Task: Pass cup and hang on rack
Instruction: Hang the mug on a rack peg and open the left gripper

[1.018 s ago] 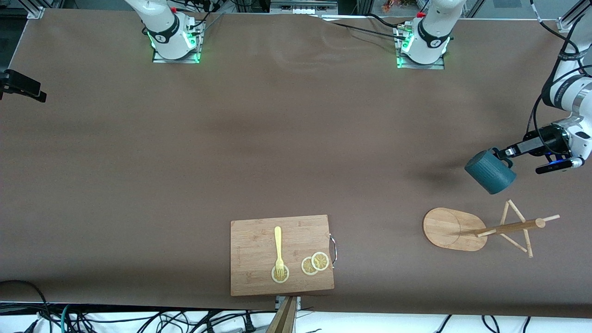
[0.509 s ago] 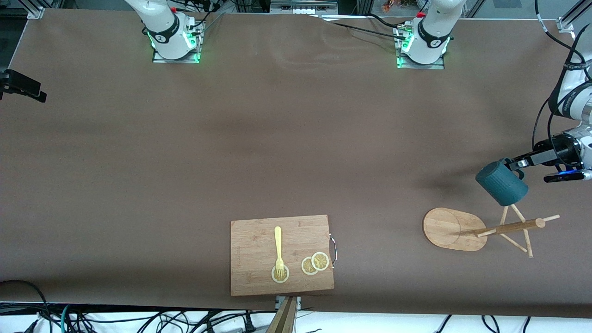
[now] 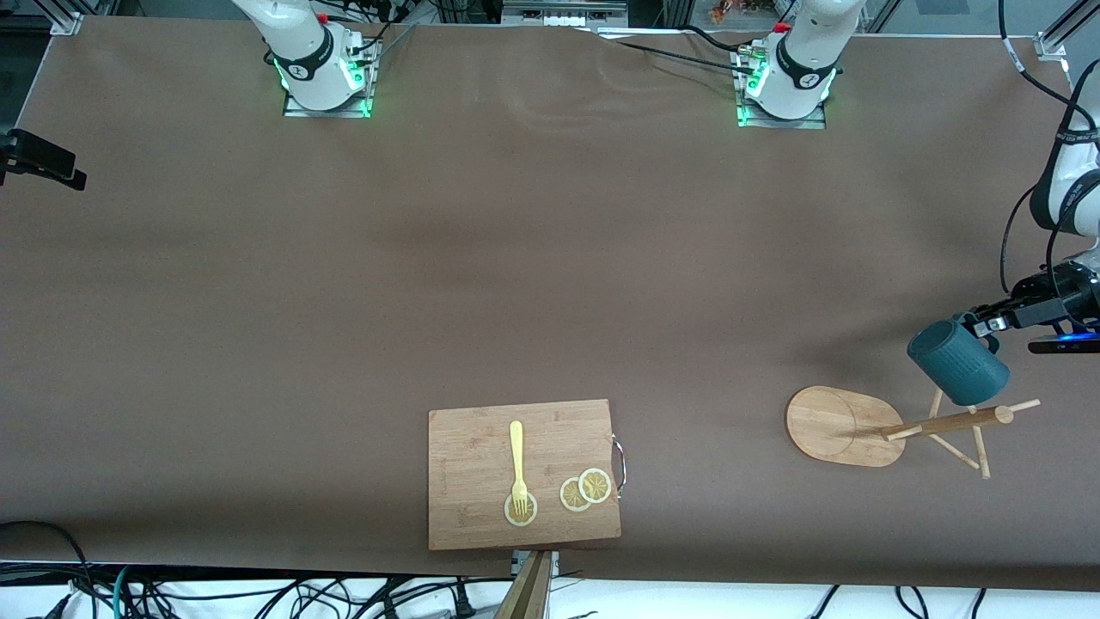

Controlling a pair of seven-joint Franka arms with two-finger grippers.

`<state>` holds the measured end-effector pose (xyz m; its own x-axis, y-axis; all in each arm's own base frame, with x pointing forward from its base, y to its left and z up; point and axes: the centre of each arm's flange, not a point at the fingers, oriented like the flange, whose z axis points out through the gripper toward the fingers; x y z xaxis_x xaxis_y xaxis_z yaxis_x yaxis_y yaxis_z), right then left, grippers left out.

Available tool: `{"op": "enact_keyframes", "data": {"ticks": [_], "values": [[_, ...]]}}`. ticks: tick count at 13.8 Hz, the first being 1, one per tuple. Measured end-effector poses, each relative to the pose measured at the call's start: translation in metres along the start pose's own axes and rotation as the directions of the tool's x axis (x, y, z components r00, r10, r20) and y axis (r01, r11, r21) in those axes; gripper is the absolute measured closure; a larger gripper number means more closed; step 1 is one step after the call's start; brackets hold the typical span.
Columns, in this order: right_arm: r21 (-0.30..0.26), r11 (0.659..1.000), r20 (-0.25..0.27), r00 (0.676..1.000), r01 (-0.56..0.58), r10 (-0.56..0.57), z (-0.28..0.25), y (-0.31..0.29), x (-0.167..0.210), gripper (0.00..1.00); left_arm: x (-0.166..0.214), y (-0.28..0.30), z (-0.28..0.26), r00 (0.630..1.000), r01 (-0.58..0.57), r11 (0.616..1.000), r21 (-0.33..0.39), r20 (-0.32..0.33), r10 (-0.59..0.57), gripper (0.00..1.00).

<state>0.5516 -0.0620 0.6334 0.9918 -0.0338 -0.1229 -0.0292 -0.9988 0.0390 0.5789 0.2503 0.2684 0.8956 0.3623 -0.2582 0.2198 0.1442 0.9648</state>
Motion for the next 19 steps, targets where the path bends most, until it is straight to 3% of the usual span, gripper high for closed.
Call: {"op": "enact_keyframes", "data": {"ticks": [14,16,19], "values": [[-0.001,1.000,-0.018,1.000,-0.002,0.002,-0.005,0.001,0.000,0.00,0.025,-0.033,-0.004,1.000,0.024,0.999,-0.025,-0.011,-0.025,0.79],[-0.001,1.000,-0.019,1.000,-0.004,0.004,-0.005,0.001,0.000,0.00,0.031,-0.037,-0.007,1.000,0.021,0.999,-0.028,-0.019,-0.022,0.75],[-0.001,1.000,-0.020,1.000,-0.005,0.005,-0.005,0.002,0.000,0.00,0.040,-0.025,-0.014,0.999,0.019,1.000,-0.023,-0.034,-0.020,0.48]]}}
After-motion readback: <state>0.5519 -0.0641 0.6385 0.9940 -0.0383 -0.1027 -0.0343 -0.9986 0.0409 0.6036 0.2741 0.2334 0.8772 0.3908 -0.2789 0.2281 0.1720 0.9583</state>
